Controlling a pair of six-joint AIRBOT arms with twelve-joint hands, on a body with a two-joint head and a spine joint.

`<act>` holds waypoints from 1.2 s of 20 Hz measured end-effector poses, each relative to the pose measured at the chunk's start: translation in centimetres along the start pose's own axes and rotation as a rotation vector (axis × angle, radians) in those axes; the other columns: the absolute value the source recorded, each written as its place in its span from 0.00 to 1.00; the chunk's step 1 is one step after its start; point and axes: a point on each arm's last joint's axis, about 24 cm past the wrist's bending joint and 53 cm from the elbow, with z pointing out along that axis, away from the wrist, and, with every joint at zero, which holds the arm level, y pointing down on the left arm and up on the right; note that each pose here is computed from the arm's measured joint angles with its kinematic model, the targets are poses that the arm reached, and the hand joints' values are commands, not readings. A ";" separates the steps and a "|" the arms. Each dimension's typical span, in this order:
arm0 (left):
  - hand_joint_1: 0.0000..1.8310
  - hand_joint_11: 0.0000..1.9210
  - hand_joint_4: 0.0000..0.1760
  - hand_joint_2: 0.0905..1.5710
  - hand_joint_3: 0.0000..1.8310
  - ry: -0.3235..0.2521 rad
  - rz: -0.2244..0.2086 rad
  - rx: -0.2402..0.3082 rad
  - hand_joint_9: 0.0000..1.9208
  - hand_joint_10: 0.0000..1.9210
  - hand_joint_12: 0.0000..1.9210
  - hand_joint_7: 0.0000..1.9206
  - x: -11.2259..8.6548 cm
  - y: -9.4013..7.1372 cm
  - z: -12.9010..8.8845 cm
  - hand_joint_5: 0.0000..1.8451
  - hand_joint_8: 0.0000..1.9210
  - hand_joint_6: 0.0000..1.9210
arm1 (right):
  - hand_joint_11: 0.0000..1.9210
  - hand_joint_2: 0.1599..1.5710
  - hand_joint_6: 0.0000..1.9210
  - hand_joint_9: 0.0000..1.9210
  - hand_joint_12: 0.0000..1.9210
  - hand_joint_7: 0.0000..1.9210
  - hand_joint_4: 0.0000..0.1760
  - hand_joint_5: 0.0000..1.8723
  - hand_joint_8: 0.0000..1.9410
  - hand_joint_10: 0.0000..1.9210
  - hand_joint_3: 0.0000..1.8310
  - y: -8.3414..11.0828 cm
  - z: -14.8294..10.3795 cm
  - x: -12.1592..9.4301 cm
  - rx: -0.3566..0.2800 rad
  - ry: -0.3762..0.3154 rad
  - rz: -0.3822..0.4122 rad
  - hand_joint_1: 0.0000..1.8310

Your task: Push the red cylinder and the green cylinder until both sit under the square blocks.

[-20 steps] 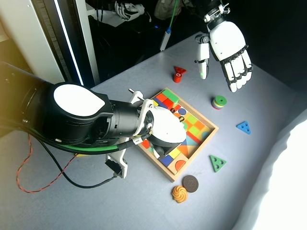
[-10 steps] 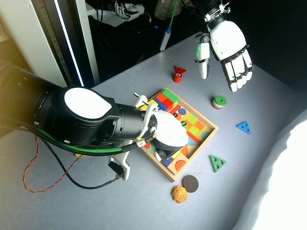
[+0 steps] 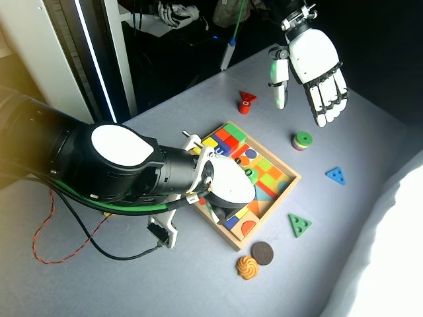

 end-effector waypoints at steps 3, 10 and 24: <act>0.00 0.00 0.00 0.84 0.00 0.000 0.000 0.001 0.10 0.00 0.25 0.11 0.0 0.0 0.0 0.09 0.00 0.00 | 1.00 1.00 0.01 0.94 1.00 0.85 0.00 0.15 1.00 1.00 0.01 -0.1 0.0 0.1 0.002 0.002 0.000 0.40; 0.00 0.00 0.00 0.85 0.00 0.000 0.001 0.001 0.09 0.00 0.24 0.10 0.0 0.0 0.0 0.09 0.00 0.00 | 1.00 1.00 0.00 0.95 1.00 0.85 0.00 0.13 1.00 1.00 0.02 -0.1 0.0 0.6 0.003 0.010 0.008 0.39; 0.02 0.00 0.00 0.85 0.00 -0.002 0.002 0.001 0.10 0.00 0.26 0.11 -0.1 -0.1 0.0 0.10 0.00 0.00 | 1.00 1.00 0.00 0.95 1.00 0.85 0.00 0.16 1.00 1.00 0.02 0.7 -2.5 1.6 -0.005 0.035 0.013 0.37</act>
